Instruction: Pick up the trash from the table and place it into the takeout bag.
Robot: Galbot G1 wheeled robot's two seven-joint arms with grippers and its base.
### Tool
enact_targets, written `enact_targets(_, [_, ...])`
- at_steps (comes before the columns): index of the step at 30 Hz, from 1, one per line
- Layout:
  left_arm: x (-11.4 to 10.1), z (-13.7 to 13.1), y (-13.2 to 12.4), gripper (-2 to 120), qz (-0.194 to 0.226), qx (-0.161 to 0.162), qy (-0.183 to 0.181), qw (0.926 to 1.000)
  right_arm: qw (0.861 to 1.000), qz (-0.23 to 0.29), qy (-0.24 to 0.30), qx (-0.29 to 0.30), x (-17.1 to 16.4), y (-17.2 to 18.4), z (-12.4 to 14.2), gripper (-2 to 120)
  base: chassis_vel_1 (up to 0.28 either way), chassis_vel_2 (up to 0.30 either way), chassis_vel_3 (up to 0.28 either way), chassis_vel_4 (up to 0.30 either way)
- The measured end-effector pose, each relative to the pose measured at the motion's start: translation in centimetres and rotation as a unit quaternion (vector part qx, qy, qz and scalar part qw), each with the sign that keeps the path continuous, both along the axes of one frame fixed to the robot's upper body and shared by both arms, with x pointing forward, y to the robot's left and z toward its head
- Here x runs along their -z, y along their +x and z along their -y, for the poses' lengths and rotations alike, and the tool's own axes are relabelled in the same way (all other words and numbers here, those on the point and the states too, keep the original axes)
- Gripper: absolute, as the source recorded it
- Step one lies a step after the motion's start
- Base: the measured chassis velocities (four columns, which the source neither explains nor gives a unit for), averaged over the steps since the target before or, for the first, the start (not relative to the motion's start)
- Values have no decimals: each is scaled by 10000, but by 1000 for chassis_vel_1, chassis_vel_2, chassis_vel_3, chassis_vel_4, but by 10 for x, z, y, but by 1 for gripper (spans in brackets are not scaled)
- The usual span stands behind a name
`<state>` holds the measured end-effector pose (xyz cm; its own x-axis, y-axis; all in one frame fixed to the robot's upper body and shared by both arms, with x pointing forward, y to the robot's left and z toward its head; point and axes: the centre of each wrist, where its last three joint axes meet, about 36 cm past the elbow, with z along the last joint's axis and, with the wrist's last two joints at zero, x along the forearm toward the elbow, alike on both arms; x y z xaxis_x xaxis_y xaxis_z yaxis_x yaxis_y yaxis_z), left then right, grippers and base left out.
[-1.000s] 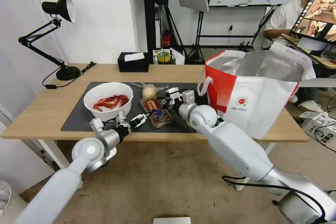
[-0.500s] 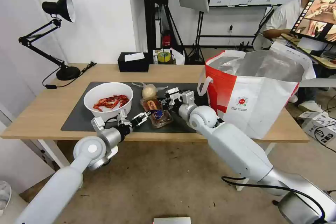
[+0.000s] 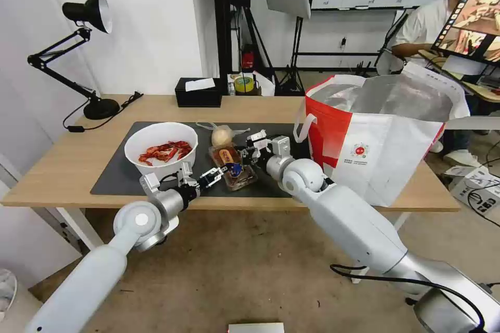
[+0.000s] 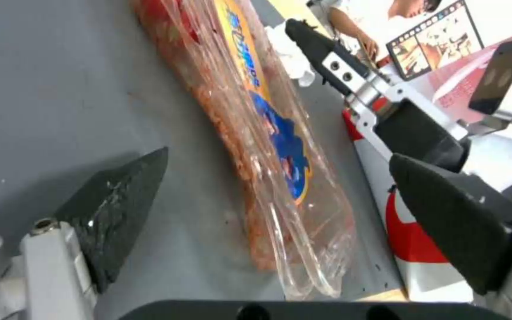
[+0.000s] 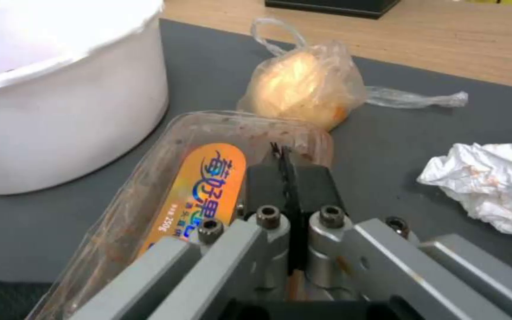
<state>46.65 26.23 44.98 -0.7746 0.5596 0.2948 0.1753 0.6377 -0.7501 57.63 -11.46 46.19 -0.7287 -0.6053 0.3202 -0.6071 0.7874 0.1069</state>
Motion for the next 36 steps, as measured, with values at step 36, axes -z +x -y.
enact_targets(36, [-2, 13, 10, 95, -49, 65, 75, 9999, 10000, 33, 0, 33, -2, -3, 7, 0, 0, 0, 0, 0])
